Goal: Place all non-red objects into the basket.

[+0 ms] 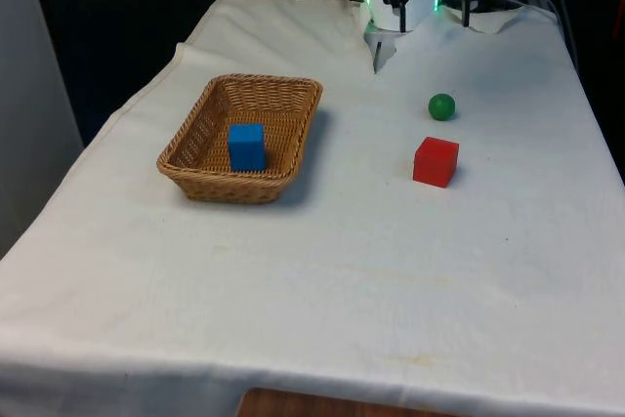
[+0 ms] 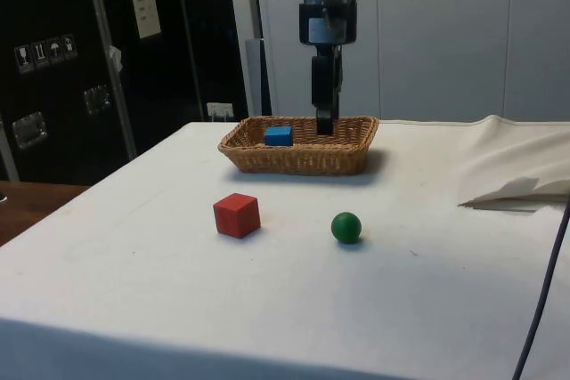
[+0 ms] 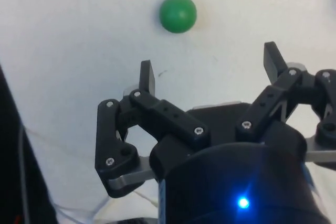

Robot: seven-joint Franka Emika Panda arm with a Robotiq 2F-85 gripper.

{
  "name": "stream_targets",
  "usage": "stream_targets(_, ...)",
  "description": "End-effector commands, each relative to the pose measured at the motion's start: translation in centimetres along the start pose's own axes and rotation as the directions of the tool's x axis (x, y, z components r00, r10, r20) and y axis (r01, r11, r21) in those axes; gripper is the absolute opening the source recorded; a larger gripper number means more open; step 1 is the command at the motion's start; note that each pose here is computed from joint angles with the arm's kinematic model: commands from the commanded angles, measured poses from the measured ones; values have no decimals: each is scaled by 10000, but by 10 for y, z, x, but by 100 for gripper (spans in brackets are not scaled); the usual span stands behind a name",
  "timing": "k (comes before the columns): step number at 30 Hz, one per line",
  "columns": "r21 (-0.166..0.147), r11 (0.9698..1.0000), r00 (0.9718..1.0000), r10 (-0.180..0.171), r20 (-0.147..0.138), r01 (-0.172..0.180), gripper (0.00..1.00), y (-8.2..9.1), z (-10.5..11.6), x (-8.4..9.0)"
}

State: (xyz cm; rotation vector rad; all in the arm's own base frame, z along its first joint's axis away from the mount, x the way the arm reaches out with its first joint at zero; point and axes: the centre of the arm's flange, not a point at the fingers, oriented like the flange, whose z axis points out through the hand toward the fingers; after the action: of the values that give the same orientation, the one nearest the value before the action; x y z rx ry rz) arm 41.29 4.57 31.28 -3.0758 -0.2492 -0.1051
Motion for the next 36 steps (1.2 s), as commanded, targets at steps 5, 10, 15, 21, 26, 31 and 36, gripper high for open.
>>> stream_targets(5, -468, 9989, 9999, 60, 120, -54, 100, 0, 3, -8)
stream_targets(10, -570, 9983, 9998, 84, 171, -74, 100, -3, 6, -12)
stream_targets(15, -586, 9982, 9996, 128, 238, -114, 100, -6, 13, -19)
stream_targets(21, -568, 9983, 9994, 154, 316, -135, 100, -8, 18, -24)
stream_targets(26, -543, 9984, 9993, 203, 313, -186, 100, -10, 22, -25)
stream_targets(31, -419, 9987, 9994, 307, 149, -301, 100, -17, 26, -25)
stream_targets(36, -275, 9988, 9991, 412, -30, -413, 100, -23, 32, -25)
